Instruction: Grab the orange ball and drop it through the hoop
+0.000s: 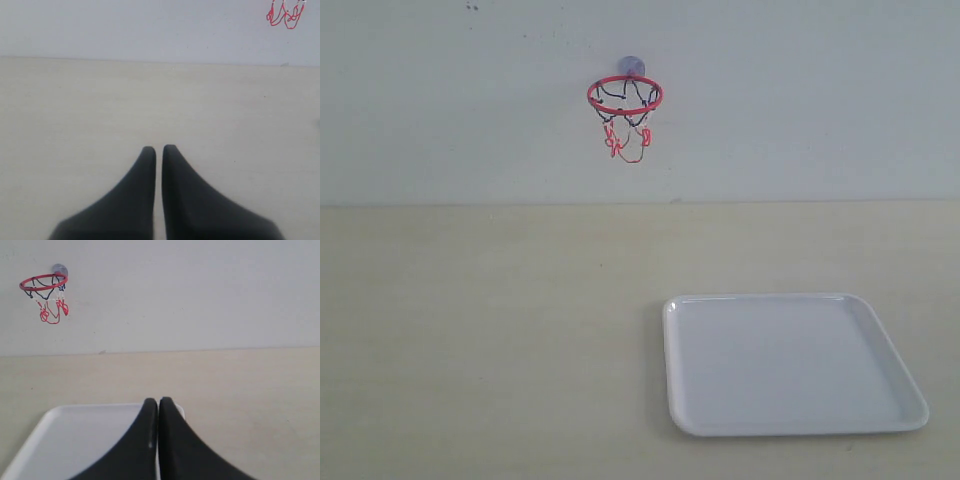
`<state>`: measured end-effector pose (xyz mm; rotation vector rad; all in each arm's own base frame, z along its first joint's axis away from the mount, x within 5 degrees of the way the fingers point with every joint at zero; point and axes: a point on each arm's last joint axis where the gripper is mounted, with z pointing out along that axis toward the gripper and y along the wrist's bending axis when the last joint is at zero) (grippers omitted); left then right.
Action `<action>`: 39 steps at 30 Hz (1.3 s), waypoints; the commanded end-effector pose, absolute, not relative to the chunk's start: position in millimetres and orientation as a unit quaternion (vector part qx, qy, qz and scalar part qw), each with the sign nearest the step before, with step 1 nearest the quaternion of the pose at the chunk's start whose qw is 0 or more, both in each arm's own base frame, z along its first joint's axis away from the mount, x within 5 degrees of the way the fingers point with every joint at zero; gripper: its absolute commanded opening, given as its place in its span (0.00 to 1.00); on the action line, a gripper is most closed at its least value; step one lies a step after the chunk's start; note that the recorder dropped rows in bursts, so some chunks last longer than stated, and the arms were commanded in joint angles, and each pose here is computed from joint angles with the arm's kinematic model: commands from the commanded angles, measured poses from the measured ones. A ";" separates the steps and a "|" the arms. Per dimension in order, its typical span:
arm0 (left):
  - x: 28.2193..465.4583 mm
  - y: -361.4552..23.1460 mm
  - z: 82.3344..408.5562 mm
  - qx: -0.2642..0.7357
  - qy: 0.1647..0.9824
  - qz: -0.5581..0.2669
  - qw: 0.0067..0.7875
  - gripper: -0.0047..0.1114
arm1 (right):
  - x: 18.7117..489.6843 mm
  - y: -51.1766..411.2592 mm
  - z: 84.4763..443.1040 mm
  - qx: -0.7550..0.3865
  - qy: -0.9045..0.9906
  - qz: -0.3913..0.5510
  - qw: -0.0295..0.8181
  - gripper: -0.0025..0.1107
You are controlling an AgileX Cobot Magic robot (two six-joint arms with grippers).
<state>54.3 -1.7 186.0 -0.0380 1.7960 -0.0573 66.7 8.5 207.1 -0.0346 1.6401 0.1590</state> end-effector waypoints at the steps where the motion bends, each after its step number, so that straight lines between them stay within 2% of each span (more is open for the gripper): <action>1: 54.1 -1.9 184.8 -0.021 0.782 -0.030 0.622 0.08 | 63.4 8.1 205.1 -0.016 0.718 0.072 0.692 0.02; 11: 54.1 -1.9 184.8 -0.021 0.782 -0.030 0.622 0.08 | 56.5 8.4 194.6 -0.043 0.748 0.054 0.660 0.02; 17: 54.1 -1.9 184.8 -0.021 0.782 -0.030 0.622 0.08 | 52.6 9.1 181.7 -0.056 0.791 0.049 0.607 0.02; 39: 54.1 -1.9 184.8 -0.021 0.782 -0.030 0.622 0.08 | 52.3 9.9 181.3 -0.063 0.792 0.053 0.605 0.02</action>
